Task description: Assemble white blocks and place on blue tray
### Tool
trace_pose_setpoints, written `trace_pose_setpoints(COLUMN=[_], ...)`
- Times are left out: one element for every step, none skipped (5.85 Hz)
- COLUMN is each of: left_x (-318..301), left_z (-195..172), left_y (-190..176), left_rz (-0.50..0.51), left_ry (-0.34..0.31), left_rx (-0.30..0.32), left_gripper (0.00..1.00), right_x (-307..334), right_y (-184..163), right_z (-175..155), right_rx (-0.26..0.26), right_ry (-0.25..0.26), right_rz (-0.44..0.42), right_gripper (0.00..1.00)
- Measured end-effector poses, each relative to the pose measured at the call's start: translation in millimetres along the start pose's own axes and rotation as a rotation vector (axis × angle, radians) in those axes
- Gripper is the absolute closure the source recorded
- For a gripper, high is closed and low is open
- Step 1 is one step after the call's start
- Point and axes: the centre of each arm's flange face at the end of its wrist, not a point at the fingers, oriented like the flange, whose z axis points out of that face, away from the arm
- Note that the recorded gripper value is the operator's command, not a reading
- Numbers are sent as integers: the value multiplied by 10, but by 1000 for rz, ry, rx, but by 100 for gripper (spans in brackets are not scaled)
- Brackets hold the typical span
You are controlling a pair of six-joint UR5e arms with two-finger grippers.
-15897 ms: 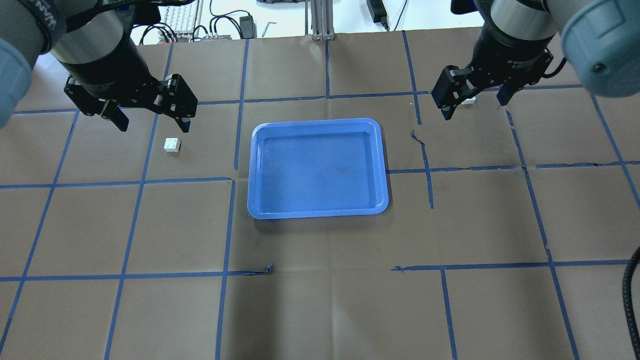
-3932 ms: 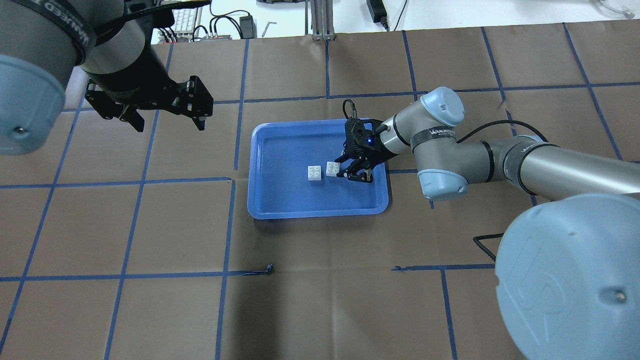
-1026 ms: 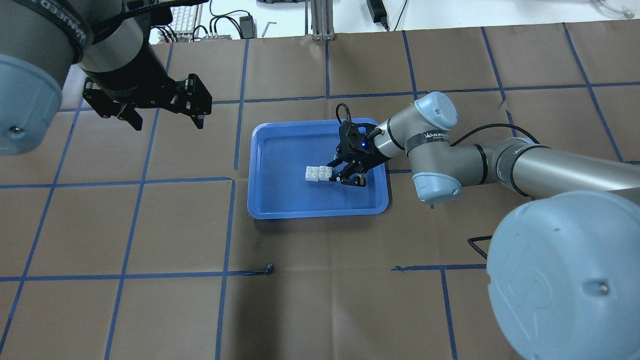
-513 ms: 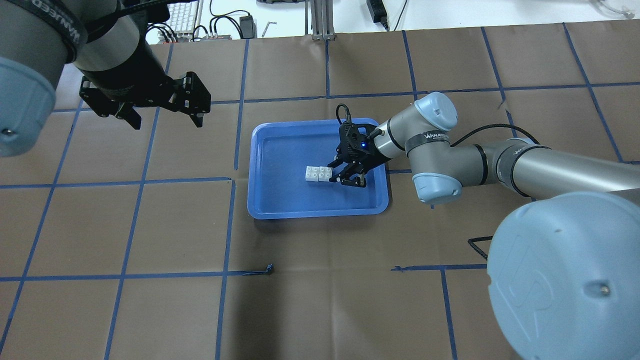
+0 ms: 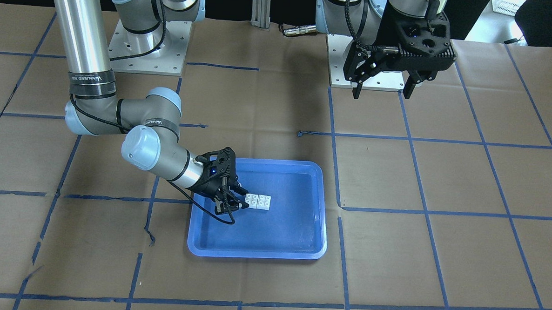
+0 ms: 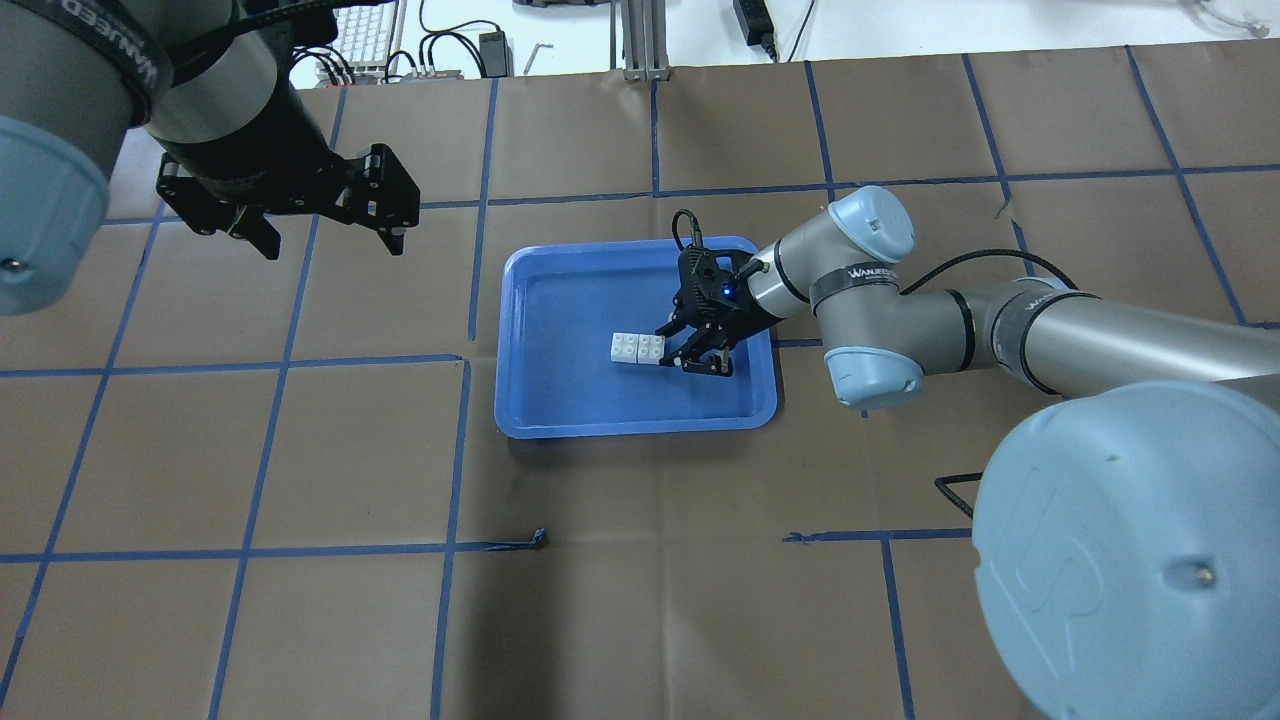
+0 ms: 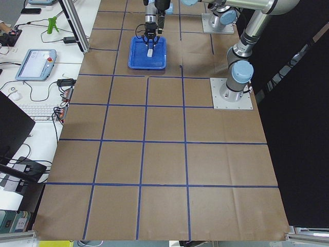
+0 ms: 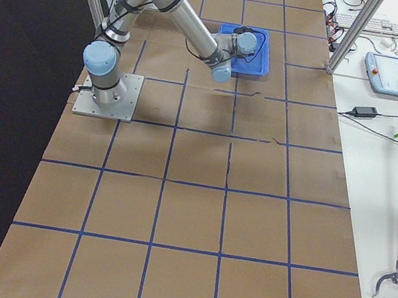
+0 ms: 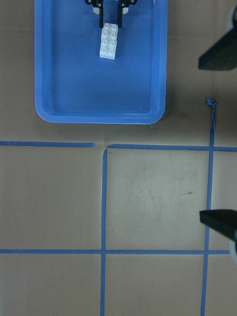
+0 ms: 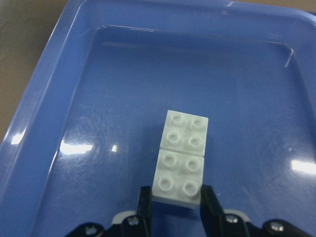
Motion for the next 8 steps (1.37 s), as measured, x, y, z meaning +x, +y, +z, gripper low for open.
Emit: trace_pose_setpoints(left_x=[-7,-14,-16,-15,-16,-18,-19,-19], left_z=[-7,-11,-16,-20,-26,-30,-31,-33], left_y=[7,14,21,25,24,27,32,37], left_rz=[0,-1,-1,0,-1,-1,0,0], left_ry=[-3,-5,-5,-5,-5,-6,-7,-8], left_rx=[1,2,2,3,5,5,2,0], left_gripper=[1,1,1,1,1,1,1,1], right_x=[7,16,40,112,215,289,292,224], right_y=[-7,-14,-35,-88,-179,-305,-435,-569], right_z=[-7,-14,-44,-120,-264,-480,-727,-1007], right_rx=[1,2,0,-9,-30,-64,-113,-183], right_ry=[2,4,11,28,59,100,134,159], right_rz=[-1,-1,-3,17,68,143,251,404], right_gripper=[1,0,0,0,0,0,0,0])
